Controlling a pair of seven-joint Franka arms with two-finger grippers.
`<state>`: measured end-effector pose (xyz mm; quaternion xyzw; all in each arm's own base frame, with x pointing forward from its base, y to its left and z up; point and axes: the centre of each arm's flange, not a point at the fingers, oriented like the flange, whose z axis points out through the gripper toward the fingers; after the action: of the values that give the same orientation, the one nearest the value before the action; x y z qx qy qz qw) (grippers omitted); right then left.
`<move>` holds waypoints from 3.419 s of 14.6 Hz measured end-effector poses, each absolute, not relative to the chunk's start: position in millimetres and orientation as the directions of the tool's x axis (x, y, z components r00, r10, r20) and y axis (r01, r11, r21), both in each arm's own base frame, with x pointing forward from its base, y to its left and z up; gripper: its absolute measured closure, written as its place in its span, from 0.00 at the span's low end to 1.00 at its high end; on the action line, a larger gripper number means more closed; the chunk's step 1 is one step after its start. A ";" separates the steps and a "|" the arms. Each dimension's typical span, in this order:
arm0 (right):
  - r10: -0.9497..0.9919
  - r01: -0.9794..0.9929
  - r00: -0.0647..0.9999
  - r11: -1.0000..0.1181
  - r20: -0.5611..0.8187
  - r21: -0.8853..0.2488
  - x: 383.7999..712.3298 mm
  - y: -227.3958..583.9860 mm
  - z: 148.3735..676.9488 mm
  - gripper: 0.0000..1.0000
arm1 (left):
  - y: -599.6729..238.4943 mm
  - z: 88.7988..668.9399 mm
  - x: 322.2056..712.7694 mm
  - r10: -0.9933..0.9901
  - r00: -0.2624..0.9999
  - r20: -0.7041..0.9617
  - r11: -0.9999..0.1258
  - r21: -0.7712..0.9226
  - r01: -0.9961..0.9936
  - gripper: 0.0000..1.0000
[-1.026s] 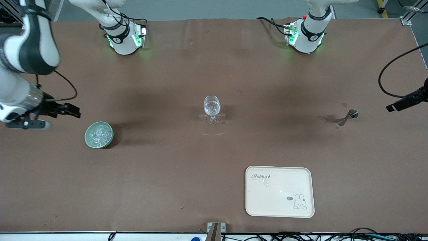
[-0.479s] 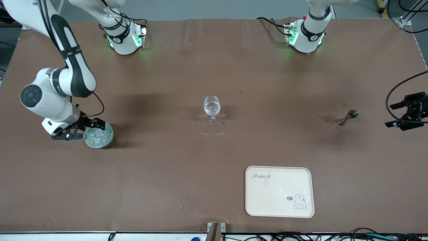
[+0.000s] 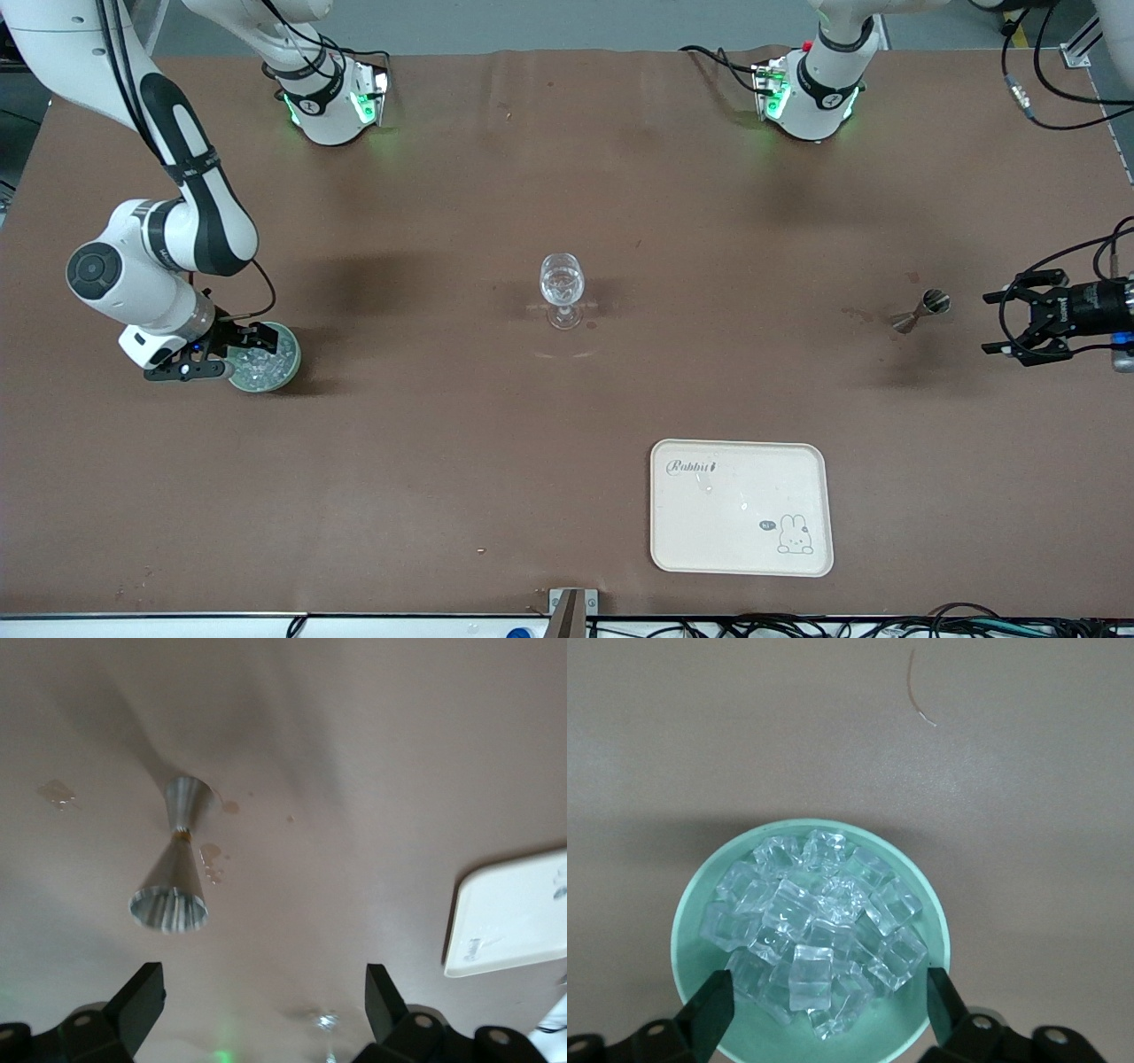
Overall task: Pour wine and add ice with both arms
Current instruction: 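Grasp an ice cube with the right gripper while the left gripper reaches the jigger, then lift the ice cube with the right gripper while the left gripper grasps the jigger, then carry the metal jigger over the wine glass with the left gripper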
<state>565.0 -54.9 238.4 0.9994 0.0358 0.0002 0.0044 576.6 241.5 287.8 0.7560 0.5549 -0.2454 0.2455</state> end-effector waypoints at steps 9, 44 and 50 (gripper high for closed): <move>0.077 0.077 0.997 -0.997 -0.005 0.007 565.0 -51.6 234.1 0.44 | 301.8 172.1 517.1 0.580 0.198 -0.790 -0.180 0.112 0.977 0.00; -0.049 -0.053 0.997 -0.997 -0.064 -0.062 592.4 -36.4 541.1 0.77 | 252.5 142.0 492.1 0.331 0.092 -0.939 0.044 0.112 0.993 0.78; -0.069 -0.071 0.993 -0.997 -0.093 -0.019 564.5 -53.9 633.3 0.77 | 205.7 214.6 529.1 0.214 0.099 -0.972 -0.001 0.101 0.995 0.78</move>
<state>564.5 -53.9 633.3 0.9983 -0.0352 -0.0463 -0.0110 529.1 205.7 214.6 0.5727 0.5275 -0.4153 0.4703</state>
